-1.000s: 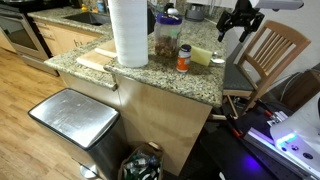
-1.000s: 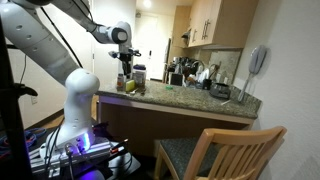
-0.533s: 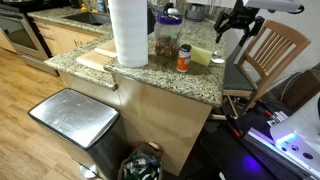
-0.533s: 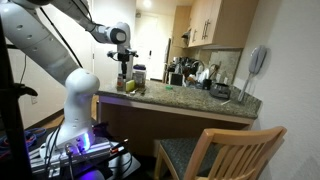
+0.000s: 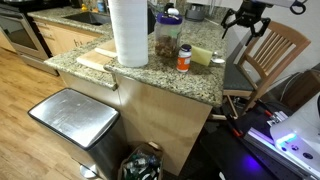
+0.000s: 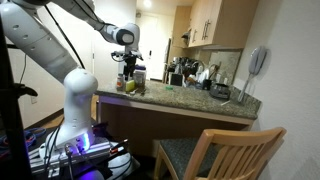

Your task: Move the white spoon to the right, move the silver spoon to the right

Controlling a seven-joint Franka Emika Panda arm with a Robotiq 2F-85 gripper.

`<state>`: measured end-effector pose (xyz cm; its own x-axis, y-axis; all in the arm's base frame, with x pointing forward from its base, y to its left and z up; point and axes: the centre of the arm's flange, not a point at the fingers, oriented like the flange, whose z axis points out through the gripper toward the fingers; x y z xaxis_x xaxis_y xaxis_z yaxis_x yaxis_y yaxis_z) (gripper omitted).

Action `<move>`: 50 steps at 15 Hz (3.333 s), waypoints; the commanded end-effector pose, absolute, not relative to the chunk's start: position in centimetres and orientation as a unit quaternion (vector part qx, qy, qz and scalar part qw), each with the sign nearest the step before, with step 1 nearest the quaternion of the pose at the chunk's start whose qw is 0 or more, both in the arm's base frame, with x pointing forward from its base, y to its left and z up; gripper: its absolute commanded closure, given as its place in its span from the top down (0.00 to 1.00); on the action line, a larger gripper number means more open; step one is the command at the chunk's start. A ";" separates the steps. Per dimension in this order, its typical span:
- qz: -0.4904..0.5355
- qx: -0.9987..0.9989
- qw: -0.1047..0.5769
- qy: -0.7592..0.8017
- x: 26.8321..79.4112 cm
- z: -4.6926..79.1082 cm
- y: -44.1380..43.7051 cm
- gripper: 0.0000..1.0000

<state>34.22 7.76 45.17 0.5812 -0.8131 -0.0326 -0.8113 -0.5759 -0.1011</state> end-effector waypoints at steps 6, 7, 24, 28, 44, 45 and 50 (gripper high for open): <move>0.002 -0.840 0.069 0.538 35.0 45.1 2.3 1.00; 0.014 -0.833 0.069 0.549 35.4 44.5 2.5 1.00; 0.100 -0.653 0.111 0.743 38.7 36.4 6.2 1.00; 0.069 -0.631 0.113 0.765 39.0 34.9 7.5 1.00; 0.050 -0.608 0.093 0.787 38.5 32.7 9.7 0.60; 0.050 -0.607 0.093 0.787 38.6 32.8 9.9 0.52; 0.046 -0.596 0.091 0.796 38.4 33.1 10.1 0.18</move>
<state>38.43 10.00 34.22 -0.2530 -0.9432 -0.2152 -0.9636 0.2655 -0.0310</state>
